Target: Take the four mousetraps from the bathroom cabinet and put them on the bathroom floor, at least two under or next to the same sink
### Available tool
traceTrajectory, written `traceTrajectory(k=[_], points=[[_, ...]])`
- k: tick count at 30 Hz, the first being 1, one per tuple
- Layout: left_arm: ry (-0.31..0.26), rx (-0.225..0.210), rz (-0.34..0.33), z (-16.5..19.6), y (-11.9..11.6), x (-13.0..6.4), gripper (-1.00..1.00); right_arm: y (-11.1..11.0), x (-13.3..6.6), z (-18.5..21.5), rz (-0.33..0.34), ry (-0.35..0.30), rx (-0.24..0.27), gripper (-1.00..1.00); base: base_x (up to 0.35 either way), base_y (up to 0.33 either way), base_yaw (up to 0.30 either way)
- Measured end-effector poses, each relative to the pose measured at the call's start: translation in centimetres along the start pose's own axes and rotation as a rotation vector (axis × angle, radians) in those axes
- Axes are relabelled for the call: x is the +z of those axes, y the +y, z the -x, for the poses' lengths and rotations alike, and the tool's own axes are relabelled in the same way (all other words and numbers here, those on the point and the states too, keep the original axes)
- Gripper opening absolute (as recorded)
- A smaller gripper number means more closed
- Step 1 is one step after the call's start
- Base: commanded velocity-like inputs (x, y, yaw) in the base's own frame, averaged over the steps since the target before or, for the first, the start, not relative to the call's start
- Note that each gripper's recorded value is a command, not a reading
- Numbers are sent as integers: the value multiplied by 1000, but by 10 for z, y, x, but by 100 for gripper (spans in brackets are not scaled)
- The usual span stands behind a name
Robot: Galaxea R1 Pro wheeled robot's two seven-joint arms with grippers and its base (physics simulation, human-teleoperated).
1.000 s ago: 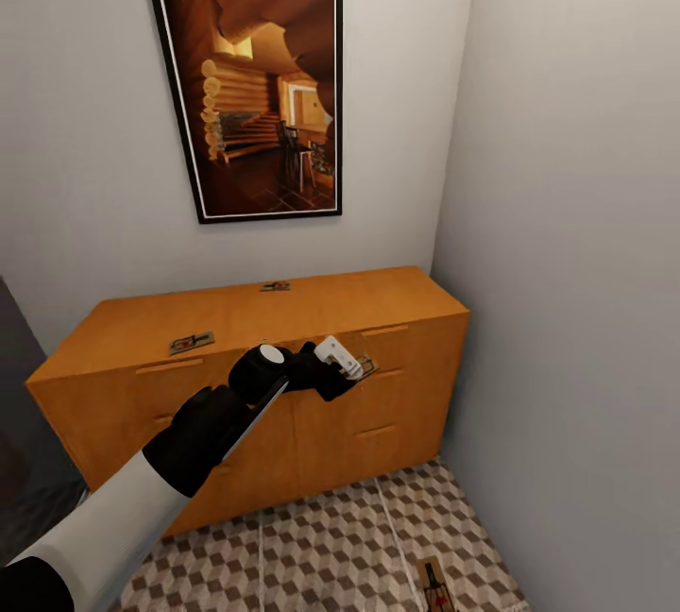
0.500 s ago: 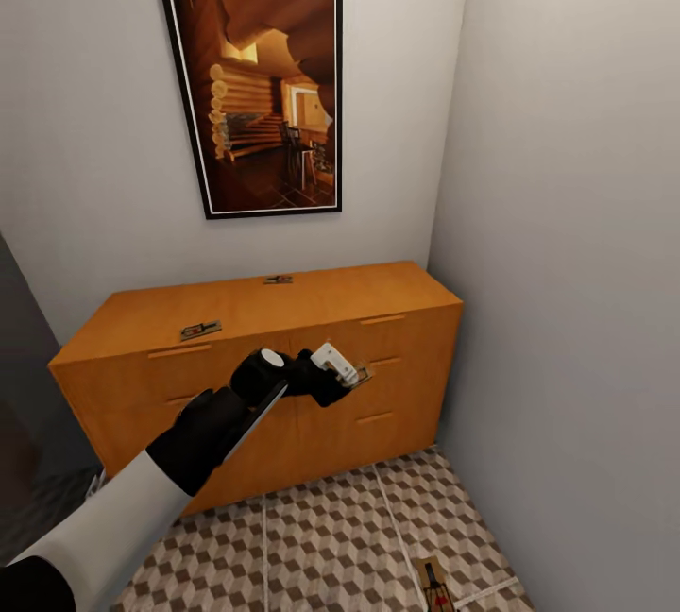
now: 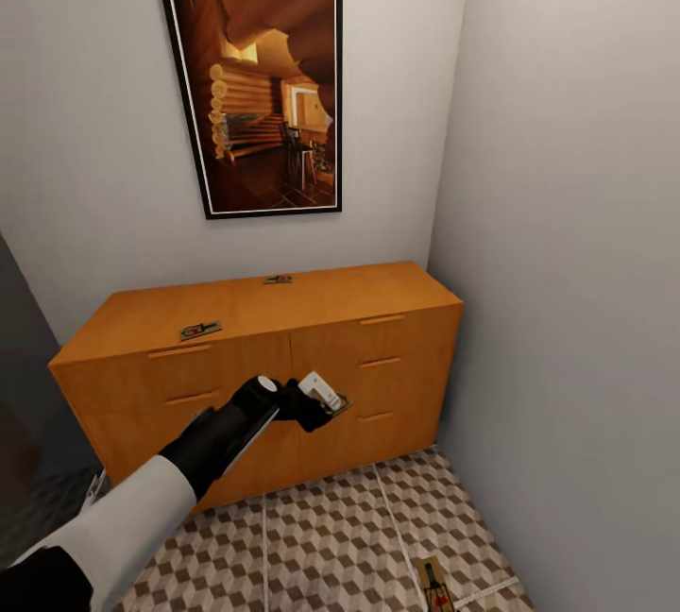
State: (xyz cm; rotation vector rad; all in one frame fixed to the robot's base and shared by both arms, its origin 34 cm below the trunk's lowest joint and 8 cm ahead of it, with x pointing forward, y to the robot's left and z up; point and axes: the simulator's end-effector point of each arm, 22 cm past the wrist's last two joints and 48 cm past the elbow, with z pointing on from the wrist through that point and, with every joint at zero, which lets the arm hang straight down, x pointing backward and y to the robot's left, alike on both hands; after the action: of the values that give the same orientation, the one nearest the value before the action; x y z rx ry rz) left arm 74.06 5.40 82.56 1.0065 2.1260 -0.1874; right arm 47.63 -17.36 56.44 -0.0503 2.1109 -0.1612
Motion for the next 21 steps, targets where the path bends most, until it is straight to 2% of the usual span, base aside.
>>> traceTrajectory(k=[7, 11, 14, 18, 21], points=[[15, -11, -11, -46, 3, 26, -100, 0, 0, 0, 0, 0, 0, -100, 0, 0, 0], [39, -27, -21, -89, 2, 41, -100, 0, 0, 0, 0, 0, 0, -100, 0, 0, 0], [23, -43, -22, -126, 3, 49, -100, 0, 0, 0, 0, 0, 0, -100, 0, 0, 0], [29, -118, -15, -174, 4, 49, -100, -1, 0, 0, 0, -1, -1, -100, 0, 0, 0], [54, -198, 3, -209, 6, 45, -100, -1, 0, 0, -1, -1, -1, -100, 0, 0, 0]])
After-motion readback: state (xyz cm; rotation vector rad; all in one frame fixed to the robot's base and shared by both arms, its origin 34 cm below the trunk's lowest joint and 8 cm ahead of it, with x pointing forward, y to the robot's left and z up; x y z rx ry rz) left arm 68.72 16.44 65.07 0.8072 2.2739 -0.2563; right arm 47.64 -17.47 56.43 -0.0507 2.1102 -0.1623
